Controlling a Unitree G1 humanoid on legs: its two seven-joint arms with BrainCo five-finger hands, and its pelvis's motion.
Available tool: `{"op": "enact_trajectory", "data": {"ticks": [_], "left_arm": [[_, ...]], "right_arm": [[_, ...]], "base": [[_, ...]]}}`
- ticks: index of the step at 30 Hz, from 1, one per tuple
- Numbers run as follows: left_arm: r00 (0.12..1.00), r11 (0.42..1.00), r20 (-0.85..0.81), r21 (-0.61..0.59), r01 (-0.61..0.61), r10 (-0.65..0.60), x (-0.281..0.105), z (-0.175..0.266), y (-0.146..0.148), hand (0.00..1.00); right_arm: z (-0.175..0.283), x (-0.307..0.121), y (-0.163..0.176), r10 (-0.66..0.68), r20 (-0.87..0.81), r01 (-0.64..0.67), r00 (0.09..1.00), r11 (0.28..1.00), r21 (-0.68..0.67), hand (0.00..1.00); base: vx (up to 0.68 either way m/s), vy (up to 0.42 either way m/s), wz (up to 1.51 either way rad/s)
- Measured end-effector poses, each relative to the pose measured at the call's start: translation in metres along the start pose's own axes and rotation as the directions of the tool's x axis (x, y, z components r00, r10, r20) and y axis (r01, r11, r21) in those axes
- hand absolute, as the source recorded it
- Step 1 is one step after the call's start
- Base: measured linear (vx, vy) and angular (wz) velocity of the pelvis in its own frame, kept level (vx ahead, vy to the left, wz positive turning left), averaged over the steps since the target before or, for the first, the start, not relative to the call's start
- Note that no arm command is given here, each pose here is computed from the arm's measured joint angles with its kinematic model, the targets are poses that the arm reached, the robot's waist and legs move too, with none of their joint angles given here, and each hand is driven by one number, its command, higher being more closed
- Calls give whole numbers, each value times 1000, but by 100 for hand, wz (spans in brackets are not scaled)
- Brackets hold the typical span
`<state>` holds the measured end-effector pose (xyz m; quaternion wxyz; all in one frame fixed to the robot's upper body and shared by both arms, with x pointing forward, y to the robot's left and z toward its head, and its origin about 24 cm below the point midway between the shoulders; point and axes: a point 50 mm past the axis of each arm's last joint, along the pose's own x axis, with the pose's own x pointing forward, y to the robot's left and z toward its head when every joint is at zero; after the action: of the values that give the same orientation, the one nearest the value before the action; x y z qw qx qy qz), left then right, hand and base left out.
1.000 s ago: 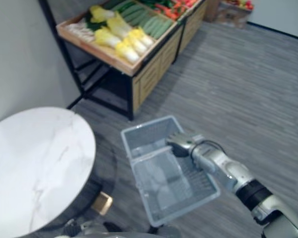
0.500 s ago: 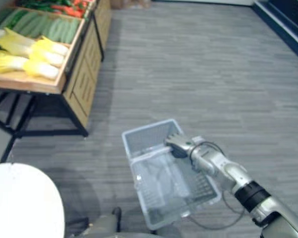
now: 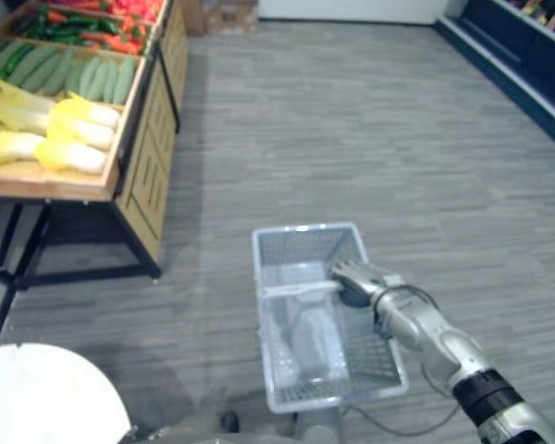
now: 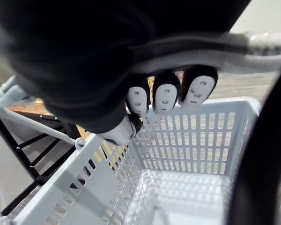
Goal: Pick vegetable in the basket
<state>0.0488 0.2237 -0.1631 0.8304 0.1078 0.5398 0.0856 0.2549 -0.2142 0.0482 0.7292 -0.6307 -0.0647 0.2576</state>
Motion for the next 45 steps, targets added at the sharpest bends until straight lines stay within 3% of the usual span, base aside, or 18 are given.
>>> {"op": "enact_trajectory", "data": {"ticks": [4, 10, 15, 20, 31, 36, 41, 45], "left_arm": [[994, 1000, 106, 17, 8, -10, 9, 38, -2, 0], [965, 1000, 261, 8, -12, 10, 11, 82, -1, 0], [980, 1000, 198, -15, 9, -6, 9, 62, -15, 0], [992, 998, 124, -63, -19, 26, 5, 36, -9, 0], [1000, 1000, 24, -18, 14, -13, -6, -2, -14, 0], [999, 997, 22, -69, -23, 25, -4, -1, -6, 0], [998, 998, 6, -39, -58, 58, -5, -6, 10, 0], [997, 999, 64, 16, -37, 36, 0, 13, 7, 0]], "right_arm": [[-10, -1, -6, -44, -45, 45, 998, 999, 18, 100], [-40, -11, 5, -6, -195, 17, 981, 998, 56, 100], [-75, -25, 0, -27, -378, 60, 926, 995, 76, 100], [-88, -35, 10, 3, -462, 45, 887, 995, 93, 100], [-83, -28, 10, -36, -446, 107, 894, 985, 134, 100], [-71, -16, 19, -20, -403, 94, 915, 982, 166, 100], [-59, -14, 58, 67, -417, 60, 907, 957, 284, 100], [-69, -48, 81, 131, -510, 50, 850, 944, 326, 100]], "base": [[187, 6, 22], [387, -242, 51], [536, -417, 22], [611, -327, -15], [461, 26, -25], [445, 195, 25], [421, 156, 98], [434, -51, 191]]}}
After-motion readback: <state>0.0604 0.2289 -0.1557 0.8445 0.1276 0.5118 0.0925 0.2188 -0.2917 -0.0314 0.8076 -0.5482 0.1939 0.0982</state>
